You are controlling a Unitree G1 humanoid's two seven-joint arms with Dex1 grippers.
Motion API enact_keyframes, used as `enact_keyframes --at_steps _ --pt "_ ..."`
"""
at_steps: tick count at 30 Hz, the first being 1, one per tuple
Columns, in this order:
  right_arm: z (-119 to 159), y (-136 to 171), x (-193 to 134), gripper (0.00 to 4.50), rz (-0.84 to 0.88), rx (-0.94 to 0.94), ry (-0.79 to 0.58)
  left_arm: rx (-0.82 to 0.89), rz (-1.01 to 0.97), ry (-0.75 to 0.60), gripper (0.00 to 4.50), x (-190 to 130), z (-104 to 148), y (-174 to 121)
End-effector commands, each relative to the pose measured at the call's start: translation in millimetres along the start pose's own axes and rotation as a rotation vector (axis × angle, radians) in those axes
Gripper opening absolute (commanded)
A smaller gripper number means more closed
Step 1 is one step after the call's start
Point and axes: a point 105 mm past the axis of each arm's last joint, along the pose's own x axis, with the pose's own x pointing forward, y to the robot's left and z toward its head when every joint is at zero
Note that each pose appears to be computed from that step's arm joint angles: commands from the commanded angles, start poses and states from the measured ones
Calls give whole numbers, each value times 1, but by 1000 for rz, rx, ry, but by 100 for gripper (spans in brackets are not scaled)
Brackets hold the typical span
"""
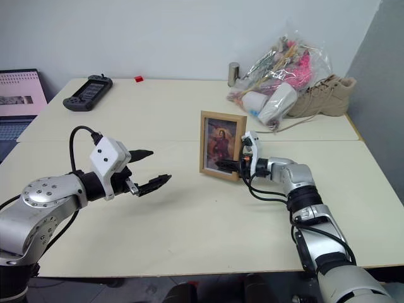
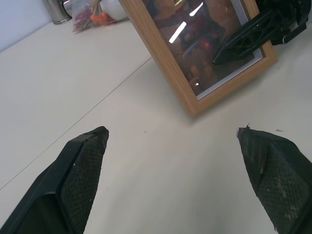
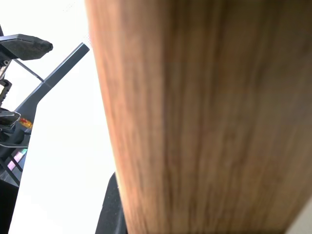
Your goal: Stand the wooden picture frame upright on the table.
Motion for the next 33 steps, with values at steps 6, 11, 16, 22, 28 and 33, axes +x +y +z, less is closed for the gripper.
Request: enact_keyframes --at_steps 6,11,16,22,28,33 --pt "19 22 16 84 79 26 -117 -18 -10 -14 450 -8 8 2" --pt "6 27 36 84 101 43 -151 -51 -28 -20 450 -12 6 -7" --pt "-7 20 45 84 74 59 -169 -66 -20 -6 450 -13 2 -12" --pt "-37 21 45 84 93 10 -121 -72 -9 1 450 -12 -2 -14" --pt "-49 24 45 84 95 -85 -99 -57 -9 9 450 -11 -6 -16" --pt "-53 23 44 84 85 -123 -78 -52 -10 12 450 -10 -7 -15"
